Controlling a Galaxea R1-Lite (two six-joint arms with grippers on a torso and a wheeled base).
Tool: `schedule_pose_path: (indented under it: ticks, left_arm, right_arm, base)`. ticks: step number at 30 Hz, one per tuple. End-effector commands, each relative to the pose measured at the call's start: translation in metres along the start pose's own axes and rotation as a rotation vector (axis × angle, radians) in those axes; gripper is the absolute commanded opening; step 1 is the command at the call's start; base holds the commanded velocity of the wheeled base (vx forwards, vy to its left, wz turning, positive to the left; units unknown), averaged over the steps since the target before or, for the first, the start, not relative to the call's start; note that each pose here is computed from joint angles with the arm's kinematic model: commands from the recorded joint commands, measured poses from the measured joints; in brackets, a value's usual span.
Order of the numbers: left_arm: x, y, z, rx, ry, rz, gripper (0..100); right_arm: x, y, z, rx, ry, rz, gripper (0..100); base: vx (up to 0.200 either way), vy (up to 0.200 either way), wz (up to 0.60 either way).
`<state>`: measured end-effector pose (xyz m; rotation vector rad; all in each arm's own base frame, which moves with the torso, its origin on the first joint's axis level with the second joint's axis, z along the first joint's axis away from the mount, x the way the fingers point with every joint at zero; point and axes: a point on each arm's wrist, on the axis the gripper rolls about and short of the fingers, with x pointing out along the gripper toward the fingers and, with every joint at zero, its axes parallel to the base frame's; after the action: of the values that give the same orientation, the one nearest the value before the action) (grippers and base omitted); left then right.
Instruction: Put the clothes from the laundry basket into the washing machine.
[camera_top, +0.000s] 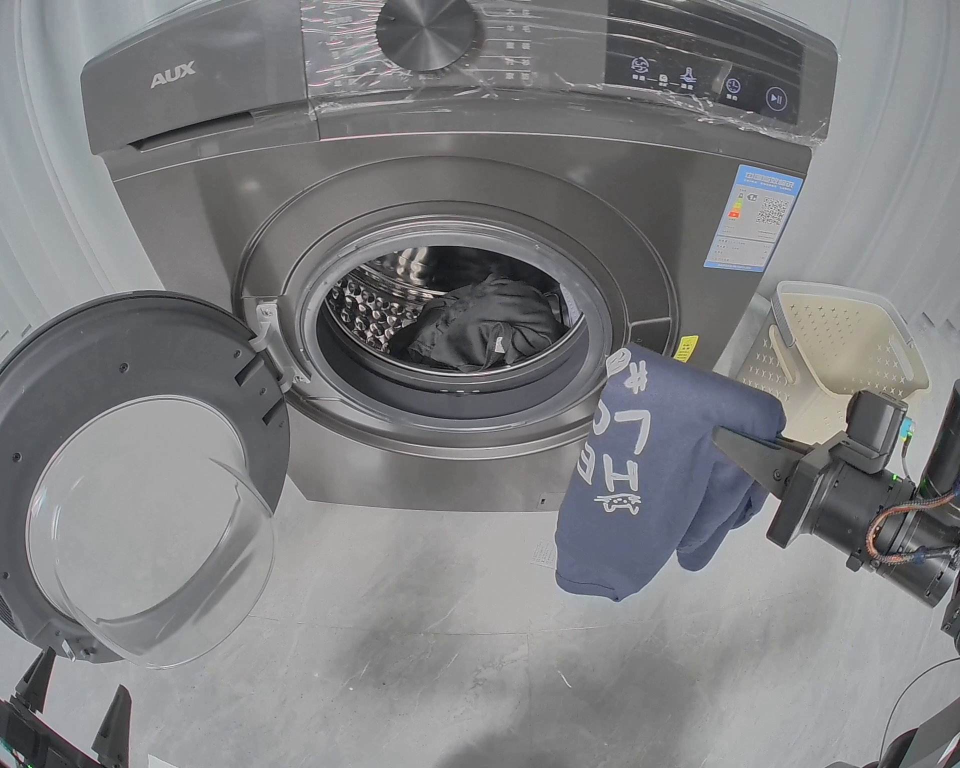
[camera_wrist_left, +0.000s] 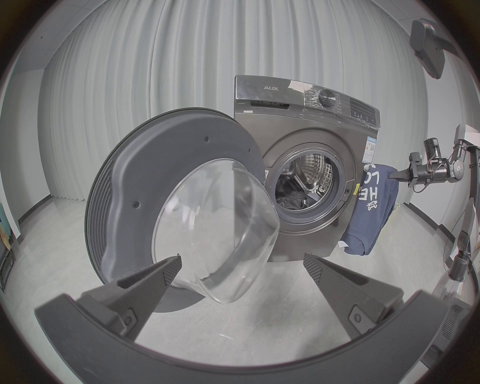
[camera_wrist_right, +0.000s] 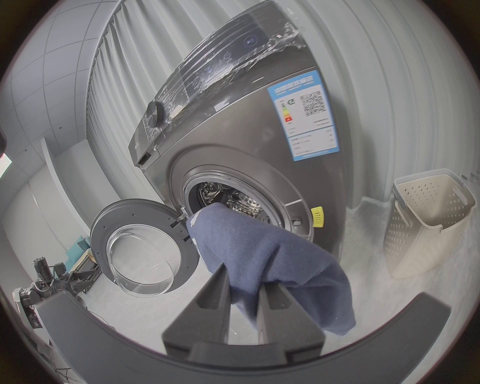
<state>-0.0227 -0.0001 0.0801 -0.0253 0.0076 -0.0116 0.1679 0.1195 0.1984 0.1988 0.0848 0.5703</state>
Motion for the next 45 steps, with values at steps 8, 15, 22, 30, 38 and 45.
schedule_pose_path:
  ticks: [8, 15, 22, 30, 38, 45]
  left_arm:
    - [0.000, 0.000, -0.004, 0.047, -0.001, 0.007, 100]
    - [0.000, 0.000, -0.004, 0.042, -0.001, 0.007, 100]
    - [0.000, 0.000, -0.004, 0.044, -0.001, 0.004, 100]
    - [0.000, 0.000, -0.004, 0.044, -0.001, 0.006, 100]
    - [0.000, 0.000, -0.004, 0.058, -0.009, 0.006, 100]
    - [-0.016, -0.005, 0.054, 0.019, -0.210, -0.165, 100]
  right_arm:
    - [0.029, 0.031, -0.012, 0.006, -0.013, 0.070, 0]
    - [0.034, 0.035, -0.013, 0.013, -0.053, 0.084, 0]
    - [0.035, 0.035, -0.014, 0.014, -0.051, 0.080, 0]
    - [0.050, 0.043, -0.014, 0.016, -0.049, 0.102, 0]
    - [0.066, 0.054, -0.004, 0.047, -0.095, 0.129, 0]
    - [0.074, 0.061, -0.008, 0.067, -0.132, 0.177, 0]
  base:
    - [0.000, 0.000, 0.00]
    - [0.000, 0.000, 0.00]
    - [0.000, -0.171, 0.00]
    - [0.000, -0.075, 0.00]
    - [0.000, 0.000, 0.00]
    - [0.000, 0.000, 0.00]
